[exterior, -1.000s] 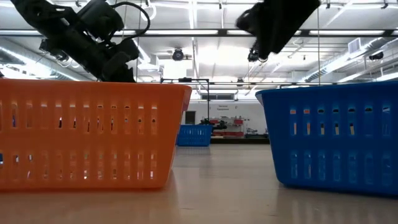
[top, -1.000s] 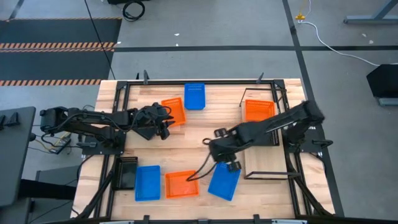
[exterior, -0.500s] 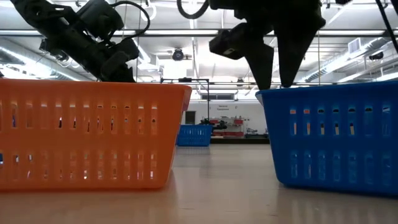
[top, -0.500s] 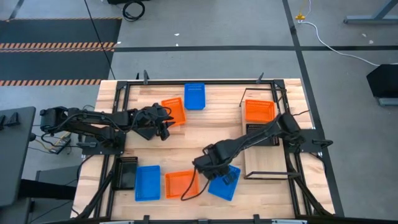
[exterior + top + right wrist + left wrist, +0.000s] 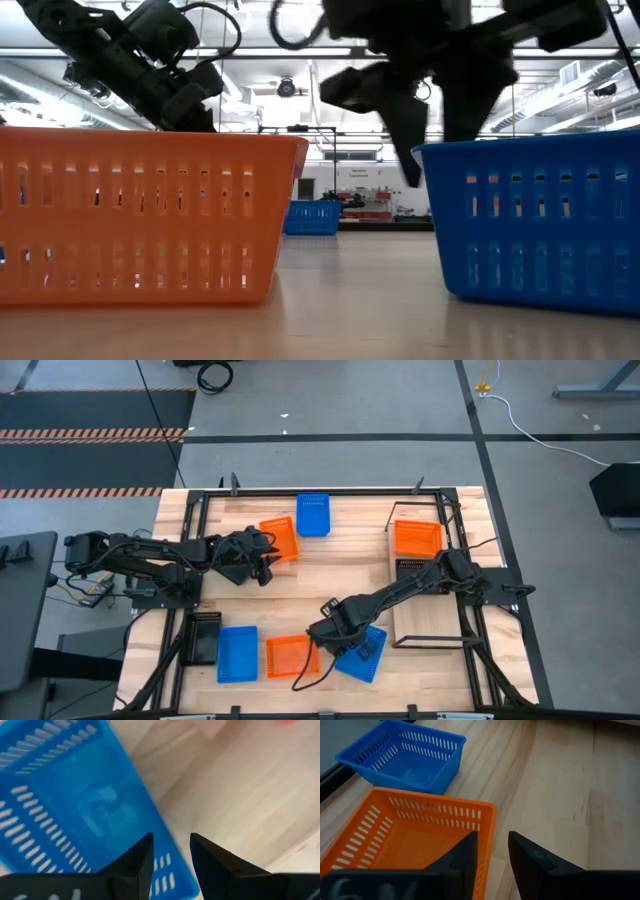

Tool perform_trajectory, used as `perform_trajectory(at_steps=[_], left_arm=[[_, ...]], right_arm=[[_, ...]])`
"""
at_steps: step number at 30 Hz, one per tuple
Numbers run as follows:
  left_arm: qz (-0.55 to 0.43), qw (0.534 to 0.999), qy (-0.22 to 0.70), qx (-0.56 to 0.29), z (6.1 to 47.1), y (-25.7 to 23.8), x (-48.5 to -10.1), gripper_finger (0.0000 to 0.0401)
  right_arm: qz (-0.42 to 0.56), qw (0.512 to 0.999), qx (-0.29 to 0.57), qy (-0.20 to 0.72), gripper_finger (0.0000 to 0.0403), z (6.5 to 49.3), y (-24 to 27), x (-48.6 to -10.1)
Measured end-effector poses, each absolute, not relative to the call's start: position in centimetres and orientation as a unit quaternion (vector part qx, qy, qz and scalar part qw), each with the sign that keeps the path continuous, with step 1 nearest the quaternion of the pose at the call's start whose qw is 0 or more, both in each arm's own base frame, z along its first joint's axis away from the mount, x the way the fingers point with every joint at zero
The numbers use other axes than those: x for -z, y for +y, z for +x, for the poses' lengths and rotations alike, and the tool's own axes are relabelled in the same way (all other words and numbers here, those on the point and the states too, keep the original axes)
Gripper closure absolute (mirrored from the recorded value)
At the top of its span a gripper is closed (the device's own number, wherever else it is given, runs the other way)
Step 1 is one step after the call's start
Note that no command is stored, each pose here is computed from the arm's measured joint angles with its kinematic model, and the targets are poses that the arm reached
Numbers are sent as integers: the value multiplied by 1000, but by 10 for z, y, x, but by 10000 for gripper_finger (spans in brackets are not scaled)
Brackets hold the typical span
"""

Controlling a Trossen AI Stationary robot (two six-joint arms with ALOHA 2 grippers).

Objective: Stack baskets on shelf by color
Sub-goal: Put the bottom right blue bin on the shelf

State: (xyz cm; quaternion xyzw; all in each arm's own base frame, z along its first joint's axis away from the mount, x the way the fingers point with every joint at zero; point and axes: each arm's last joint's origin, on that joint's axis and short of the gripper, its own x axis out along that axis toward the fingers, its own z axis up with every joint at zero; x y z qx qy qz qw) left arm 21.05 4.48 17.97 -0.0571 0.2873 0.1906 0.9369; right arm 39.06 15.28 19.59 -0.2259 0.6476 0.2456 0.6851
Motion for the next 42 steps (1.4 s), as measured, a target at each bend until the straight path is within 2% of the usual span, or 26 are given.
perform_trajectory(at_steps=[8, 13, 16, 25, 28, 34, 42], left_arm=[[-57, 937, 288, -191, 211, 45, -180, 284], [-57, 937, 288, -190, 210, 45, -180, 284], [-57, 937, 288, -191, 210, 45, -180, 284], [-57, 935, 292, -190, 210, 45, -179, 284], [-57, 935, 292, -190, 210, 45, -179, 284], [-57, 935, 295, -191, 210, 45, -178, 284], [-59, 935, 299, -181, 210, 41, -178, 284]], right_arm=[[-243, 688, -226, 646, 268, 393, 152, -192], [-288, 697, -114, 647, 268, 400, 134, -192], [-284, 700, -28, 655, 268, 403, 117, -193], [-238, 634, 34, 735, 268, 391, 82, -195], [-216, 626, 14, 749, 268, 387, 84, -200], [-142, 655, -92, 736, 268, 385, 116, -217], [-191, 684, -174, 682, 268, 379, 167, -215]])
